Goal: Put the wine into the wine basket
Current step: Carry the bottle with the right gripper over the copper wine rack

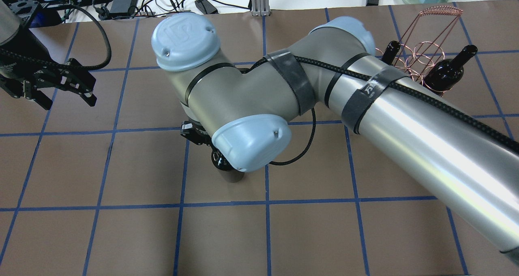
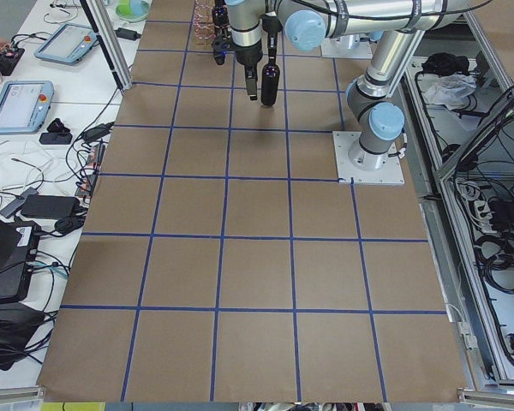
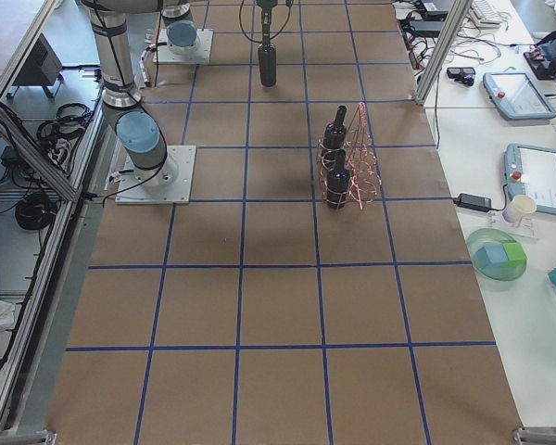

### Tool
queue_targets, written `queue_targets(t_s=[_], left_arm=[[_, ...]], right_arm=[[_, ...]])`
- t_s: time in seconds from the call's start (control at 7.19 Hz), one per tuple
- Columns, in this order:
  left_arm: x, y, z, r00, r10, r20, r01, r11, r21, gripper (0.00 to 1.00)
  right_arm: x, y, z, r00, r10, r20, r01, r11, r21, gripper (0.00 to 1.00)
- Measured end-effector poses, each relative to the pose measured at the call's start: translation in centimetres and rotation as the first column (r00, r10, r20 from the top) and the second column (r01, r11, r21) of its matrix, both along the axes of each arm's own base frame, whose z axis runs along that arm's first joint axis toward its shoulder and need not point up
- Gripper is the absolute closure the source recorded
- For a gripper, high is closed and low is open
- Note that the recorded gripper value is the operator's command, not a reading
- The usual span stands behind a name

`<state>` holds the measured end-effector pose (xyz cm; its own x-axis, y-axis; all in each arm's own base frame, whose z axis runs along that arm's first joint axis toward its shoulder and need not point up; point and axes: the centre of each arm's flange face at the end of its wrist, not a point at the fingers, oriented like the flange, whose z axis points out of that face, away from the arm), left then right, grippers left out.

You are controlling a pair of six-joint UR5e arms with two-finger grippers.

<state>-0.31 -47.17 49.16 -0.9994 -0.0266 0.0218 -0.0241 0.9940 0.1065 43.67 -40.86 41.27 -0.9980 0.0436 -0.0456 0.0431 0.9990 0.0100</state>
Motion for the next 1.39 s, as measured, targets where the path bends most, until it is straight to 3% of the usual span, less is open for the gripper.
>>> queue_targets(t_s=[0.42, 0.7, 1.11, 1.39], left_arm=[[-2.1, 0.1, 0.9, 1.0, -0.003, 0.0, 0.003, 1.0, -0.028, 0.0], [-7.4, 0.6, 1.5, 1.0, 0.019, 0.019, -0.018, 0.999, -0.043, 0.0], [-15.2, 1.6, 1.9, 1.0, 0.014, 0.027, -0.01, 0.993, -0.114, 0.0], [-16.8, 1.8, 1.6, 1.0, -0.009, 0.02, 0.012, 0.991, -0.135, 0.0]], right_arm=[[-11.6, -5.9, 6.3, 0.997, 0.077, 0.011, -0.076, 0.995, -0.06, 1.0], [-21.2, -8.1, 9.2, 0.99, 0.137, -0.023, -0.138, 0.988, -0.066, 1.0], [-33.8, -8.7, 14.2, 0.968, 0.239, -0.082, -0.243, 0.969, -0.039, 1.0], [-41.0, -8.9, 16.1, 0.95, 0.289, -0.115, -0.293, 0.956, -0.024, 1.0]])
